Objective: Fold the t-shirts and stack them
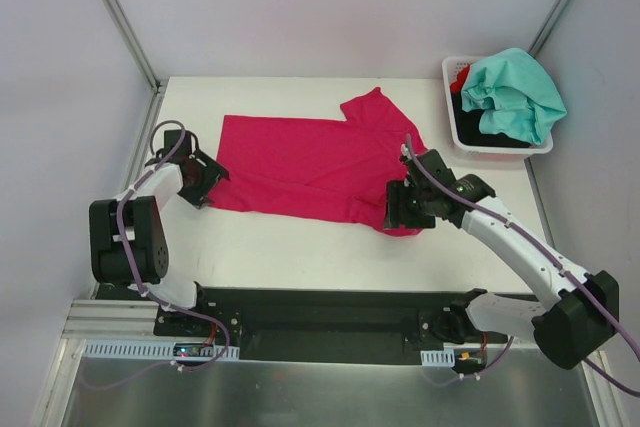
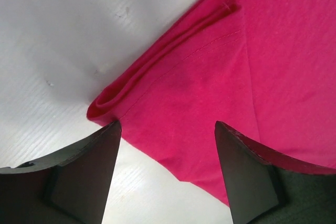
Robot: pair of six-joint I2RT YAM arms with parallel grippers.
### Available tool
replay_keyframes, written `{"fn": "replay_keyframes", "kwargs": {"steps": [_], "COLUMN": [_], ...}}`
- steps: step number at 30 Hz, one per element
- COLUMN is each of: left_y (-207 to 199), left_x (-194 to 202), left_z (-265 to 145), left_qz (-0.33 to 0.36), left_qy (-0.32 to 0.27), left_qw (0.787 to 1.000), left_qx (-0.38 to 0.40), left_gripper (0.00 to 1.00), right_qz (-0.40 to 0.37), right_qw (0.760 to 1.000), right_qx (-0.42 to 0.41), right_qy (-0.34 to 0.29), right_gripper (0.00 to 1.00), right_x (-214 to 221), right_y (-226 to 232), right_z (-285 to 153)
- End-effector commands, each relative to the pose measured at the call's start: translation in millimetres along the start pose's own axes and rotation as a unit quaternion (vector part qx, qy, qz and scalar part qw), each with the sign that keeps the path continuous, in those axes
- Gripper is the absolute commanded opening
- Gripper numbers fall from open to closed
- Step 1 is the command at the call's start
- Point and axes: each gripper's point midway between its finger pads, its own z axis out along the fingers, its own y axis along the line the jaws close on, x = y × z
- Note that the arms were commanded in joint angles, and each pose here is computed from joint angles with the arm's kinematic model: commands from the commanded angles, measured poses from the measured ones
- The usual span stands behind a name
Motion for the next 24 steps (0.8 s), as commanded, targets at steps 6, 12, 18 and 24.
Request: {"fn": "replay_keyframes", "kwargs": {"steps": [6,12,18,24], "left_y": [1.3,20.5,28.2,29.8], "left_x": [18.6,21.7,25.6,28.0], "left_z": [31.4,35.7,38.2,38.0], "left_qz": [0.006,0.021,0.024,0.029], "left_qy": [0.026,0.013,0.015,0.019], "left_qw": [1.000,0.999,0.999,0.999], "left_qx": [-0.004,-0.031,-0.040,-0.041], "left_gripper": [0.72,0.72,0.72,0.72], "right_qz": [-0.011,-0.025,-0.018,-0.032], "right_qw": [1.000,0.997,0.994,0.993], "right_qx": [0.002,-0.068,-0.106,-0.113], "right_qy": [0.013,-0.010,-0.010,-0.007], "right_gripper": [0.61,0.63,0.62,0.63], "right_x": [6.1,-2.8,-20.5,-36.1], "right_y": [-1.5,17.5,33.2,31.9], "right_z": [4.7,22.4,56.2,77.7]}}
